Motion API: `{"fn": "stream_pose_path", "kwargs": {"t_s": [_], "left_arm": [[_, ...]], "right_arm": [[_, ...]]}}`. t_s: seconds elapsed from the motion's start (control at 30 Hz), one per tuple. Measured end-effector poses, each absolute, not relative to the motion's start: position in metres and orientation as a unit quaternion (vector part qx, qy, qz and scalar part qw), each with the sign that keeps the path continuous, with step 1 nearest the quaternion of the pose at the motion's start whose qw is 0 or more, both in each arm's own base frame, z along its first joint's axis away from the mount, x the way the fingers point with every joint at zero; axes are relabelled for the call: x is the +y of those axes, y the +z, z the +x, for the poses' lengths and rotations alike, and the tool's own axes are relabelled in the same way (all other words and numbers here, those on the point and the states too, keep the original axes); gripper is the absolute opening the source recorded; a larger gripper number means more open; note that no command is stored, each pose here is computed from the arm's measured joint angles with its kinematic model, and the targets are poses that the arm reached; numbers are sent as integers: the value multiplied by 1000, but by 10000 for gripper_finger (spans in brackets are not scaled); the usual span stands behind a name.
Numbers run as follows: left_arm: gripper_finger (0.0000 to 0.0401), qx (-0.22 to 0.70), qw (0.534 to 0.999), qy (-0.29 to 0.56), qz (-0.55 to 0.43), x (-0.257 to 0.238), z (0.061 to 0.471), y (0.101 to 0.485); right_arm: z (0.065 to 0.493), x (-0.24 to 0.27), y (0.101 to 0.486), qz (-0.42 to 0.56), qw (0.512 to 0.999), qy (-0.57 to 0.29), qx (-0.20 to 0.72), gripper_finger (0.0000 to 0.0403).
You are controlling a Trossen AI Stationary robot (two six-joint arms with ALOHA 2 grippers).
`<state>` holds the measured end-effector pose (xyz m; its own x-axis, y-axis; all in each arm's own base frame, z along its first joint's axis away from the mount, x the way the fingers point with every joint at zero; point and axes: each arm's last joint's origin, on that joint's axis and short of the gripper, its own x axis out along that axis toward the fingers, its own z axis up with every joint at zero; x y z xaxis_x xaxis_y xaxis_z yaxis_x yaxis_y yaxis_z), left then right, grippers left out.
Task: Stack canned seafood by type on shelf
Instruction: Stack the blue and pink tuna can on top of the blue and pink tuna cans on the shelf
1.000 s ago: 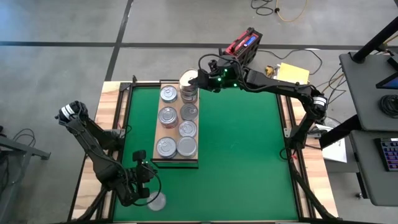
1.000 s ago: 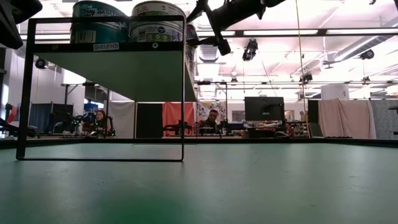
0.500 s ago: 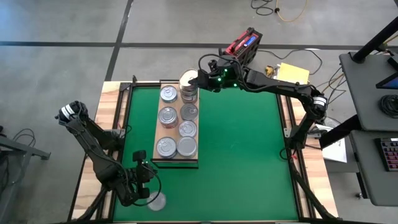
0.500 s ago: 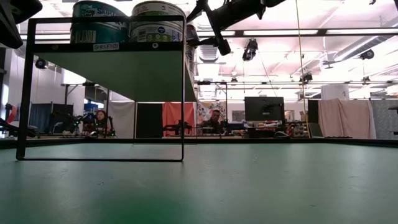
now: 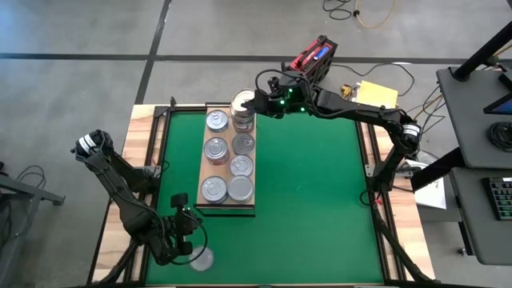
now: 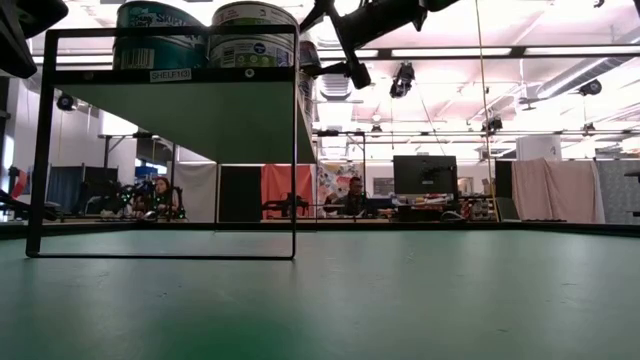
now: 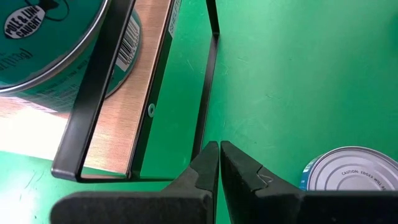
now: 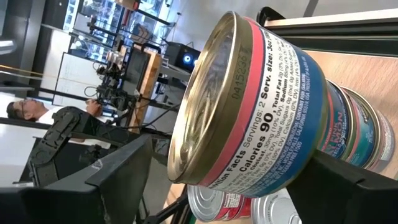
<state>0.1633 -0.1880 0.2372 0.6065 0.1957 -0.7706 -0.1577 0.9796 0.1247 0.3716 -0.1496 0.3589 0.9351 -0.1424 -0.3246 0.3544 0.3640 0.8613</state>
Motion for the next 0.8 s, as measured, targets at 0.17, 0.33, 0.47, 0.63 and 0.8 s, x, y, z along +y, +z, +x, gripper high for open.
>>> {"fn": "stream_pose_path", "kwargs": {"t_s": [0.17, 0.33, 0.47, 0.63, 0.8], "left_arm": [[0, 433, 896, 99, 22, -188, 163, 237], [0, 433, 896, 99, 22, -188, 163, 237], [0, 433, 896, 99, 22, -188, 163, 237], [0, 433, 896, 99, 22, -188, 163, 237], [0, 433, 896, 99, 23, -188, 163, 237]], "right_arm": [[372, -150, 359, 549, 816, -152, 96, 340], [371, -150, 360, 559, 810, -152, 93, 351], [371, -150, 361, 566, 805, -153, 91, 354], [371, -150, 363, 565, 806, -151, 88, 354], [372, -148, 363, 571, 803, -150, 87, 354]]}}
